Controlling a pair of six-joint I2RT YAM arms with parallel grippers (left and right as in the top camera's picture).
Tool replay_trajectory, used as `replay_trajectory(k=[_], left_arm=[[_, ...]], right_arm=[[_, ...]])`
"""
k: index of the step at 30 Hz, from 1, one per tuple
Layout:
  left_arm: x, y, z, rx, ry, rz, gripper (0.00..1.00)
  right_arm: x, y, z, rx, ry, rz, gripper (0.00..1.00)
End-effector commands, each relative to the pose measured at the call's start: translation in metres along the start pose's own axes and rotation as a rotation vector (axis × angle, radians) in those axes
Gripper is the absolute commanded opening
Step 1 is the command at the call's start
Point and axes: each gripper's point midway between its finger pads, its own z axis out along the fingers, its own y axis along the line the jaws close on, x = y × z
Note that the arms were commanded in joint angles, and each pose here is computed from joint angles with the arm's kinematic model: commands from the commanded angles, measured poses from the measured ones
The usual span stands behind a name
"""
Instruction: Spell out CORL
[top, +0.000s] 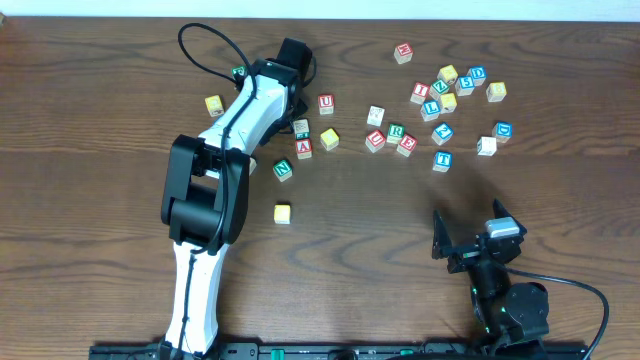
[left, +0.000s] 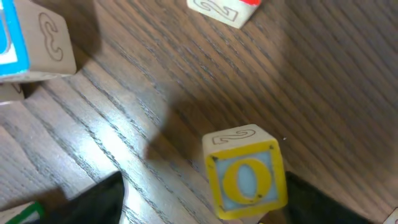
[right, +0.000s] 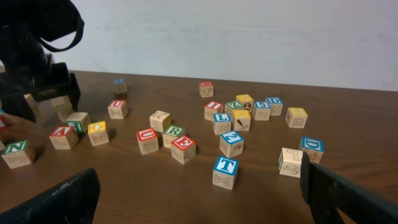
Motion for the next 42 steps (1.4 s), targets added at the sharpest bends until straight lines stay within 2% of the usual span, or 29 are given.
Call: replay_trajectory(k=[1, 3, 5, 15, 18, 42], left_arm=[[-0.0040, 0.0080, 0.0053, -0.031, -0.018, -0.017, 0.64], [-0.0037, 0.0081, 0.0053, -0.031, -0.018, -0.016, 0.57], [-0.0038, 0.0080, 0.0053, -0.031, -0.018, -0.017, 0.56], [-0.0061, 0.0102, 0.0052, -0.042, -0.032, -0.007, 0.58], [-0.0085, 0.0093, 0.0052, -0.041, -0.042, 0.038, 0.59], [-0.0078, 0.0075, 0.0143, -0.041, -0.046, 0.037, 0.58]], right_arm=[[0.0005, -0.0008, -0.0002, 0.002, 0.000, -0.009, 0.99], [0.0005, -0.0008, -0.0002, 0.002, 0.000, -0.009, 0.99], [0.0005, -0.0008, -0.0002, 0.002, 0.000, -0.009, 0.99], [0.0003, -0.0008, -0.0003, 0.002, 0.000, -0.009, 0.99], [0.0005, -0.0008, -0.0002, 0.002, 0.000, -0.009, 0.99], [0.0005, -0.0008, -0.0002, 0.002, 0.000, -0.009, 0.99]])
